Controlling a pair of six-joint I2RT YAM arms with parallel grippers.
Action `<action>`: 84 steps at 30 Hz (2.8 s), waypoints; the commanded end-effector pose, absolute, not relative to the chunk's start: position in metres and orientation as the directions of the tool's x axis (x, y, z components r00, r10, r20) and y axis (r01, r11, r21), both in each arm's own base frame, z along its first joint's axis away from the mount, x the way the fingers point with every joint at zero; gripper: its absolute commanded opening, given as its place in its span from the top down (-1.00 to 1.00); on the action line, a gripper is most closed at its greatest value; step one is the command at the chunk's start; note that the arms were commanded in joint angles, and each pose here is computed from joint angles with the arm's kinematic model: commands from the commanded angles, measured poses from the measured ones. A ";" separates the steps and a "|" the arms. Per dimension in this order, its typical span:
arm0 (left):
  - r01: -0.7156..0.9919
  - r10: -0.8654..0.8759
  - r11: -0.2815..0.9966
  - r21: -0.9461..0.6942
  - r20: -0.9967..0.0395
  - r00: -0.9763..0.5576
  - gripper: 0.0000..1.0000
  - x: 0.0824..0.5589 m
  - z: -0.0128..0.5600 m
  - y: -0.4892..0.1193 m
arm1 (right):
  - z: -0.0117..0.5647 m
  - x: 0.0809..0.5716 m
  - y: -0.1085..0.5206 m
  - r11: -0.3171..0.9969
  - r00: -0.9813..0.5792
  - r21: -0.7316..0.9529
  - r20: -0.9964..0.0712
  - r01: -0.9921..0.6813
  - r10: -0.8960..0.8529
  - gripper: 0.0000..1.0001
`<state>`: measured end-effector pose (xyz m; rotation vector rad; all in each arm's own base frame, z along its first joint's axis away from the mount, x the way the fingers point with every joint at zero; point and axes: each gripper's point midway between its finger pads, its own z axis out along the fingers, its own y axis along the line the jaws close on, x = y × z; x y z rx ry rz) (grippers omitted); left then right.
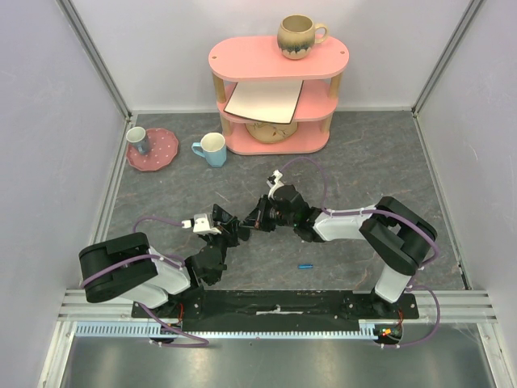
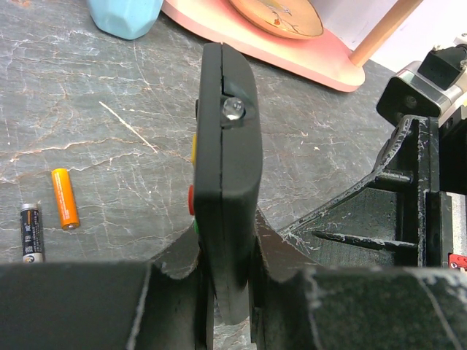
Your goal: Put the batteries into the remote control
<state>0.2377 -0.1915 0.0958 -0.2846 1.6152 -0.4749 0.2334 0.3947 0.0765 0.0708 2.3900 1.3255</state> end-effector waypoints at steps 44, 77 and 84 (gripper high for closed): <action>0.084 -0.395 0.910 -0.405 -0.912 -0.113 0.96 0.235 0.087 -0.188 | 0.122 0.236 0.397 0.329 -0.891 0.921 -0.316 -0.207 0.326 1.00; 0.100 -0.390 0.911 -0.401 -0.914 -0.110 0.96 0.235 0.089 -0.192 | 0.081 0.227 0.402 0.433 -0.926 0.888 -0.285 -0.157 0.248 1.00; 0.100 -0.390 0.911 -0.401 -0.914 -0.110 0.96 0.235 0.089 -0.192 | 0.093 0.229 0.404 0.391 -0.917 0.905 -0.289 -0.169 0.274 1.00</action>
